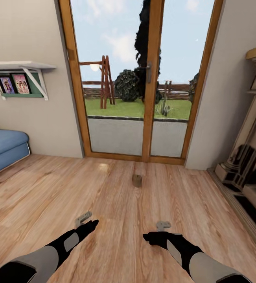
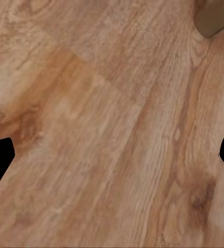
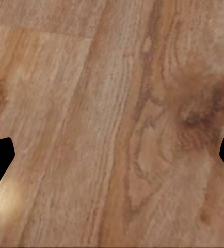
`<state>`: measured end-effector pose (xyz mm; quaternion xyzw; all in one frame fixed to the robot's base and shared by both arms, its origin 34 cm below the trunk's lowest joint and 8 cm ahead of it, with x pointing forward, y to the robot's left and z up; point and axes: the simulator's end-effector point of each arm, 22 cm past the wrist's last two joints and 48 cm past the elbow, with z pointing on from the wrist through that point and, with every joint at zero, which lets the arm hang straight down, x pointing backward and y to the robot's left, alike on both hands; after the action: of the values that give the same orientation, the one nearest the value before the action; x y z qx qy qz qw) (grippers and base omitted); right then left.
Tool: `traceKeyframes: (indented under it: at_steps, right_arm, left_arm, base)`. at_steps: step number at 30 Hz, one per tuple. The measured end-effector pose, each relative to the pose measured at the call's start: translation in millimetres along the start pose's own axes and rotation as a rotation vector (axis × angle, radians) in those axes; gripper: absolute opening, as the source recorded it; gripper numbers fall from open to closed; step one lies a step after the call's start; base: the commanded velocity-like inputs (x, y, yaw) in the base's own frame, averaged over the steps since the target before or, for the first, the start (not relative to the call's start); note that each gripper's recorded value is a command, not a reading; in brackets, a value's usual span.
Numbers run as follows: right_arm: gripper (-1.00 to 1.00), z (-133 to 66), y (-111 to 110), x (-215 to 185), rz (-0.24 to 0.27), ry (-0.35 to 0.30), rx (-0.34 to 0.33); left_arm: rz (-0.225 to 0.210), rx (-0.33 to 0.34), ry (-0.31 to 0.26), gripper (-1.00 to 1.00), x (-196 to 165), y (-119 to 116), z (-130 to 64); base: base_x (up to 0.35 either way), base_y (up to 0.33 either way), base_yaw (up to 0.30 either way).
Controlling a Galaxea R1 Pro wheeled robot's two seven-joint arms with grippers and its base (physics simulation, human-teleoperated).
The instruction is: Place each of the two pumpkins and all three candles from the living room inside a cabinet in the living room (use any cabinet), then make sure every cabinet is closed, and position the cauldron so it is next to a table in the living room.
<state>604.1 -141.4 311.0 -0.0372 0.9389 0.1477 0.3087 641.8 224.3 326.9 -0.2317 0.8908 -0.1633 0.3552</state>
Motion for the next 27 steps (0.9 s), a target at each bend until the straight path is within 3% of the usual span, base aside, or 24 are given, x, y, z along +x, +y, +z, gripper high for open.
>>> traceKeyframes:
  at_steps: [22, 27]
  right_arm:
    - [1.0, 0.0, 0.4, 0.8, -0.002, 0.004, -0.002]
    - [1.0, -0.4, -4.0, 8.8, 0.01, 0.04, 0.015]
  left_arm:
    - [0.0, 0.005, -0.002, 1.0, 0.3, -2.7, 0.3]
    - [0.0, 0.004, -0.002, 1.0, 0.2, -2.5, 0.3]
  base:
    - [0.332, 0.0, 0.0]
    - [0.29, 0.0, 0.0]
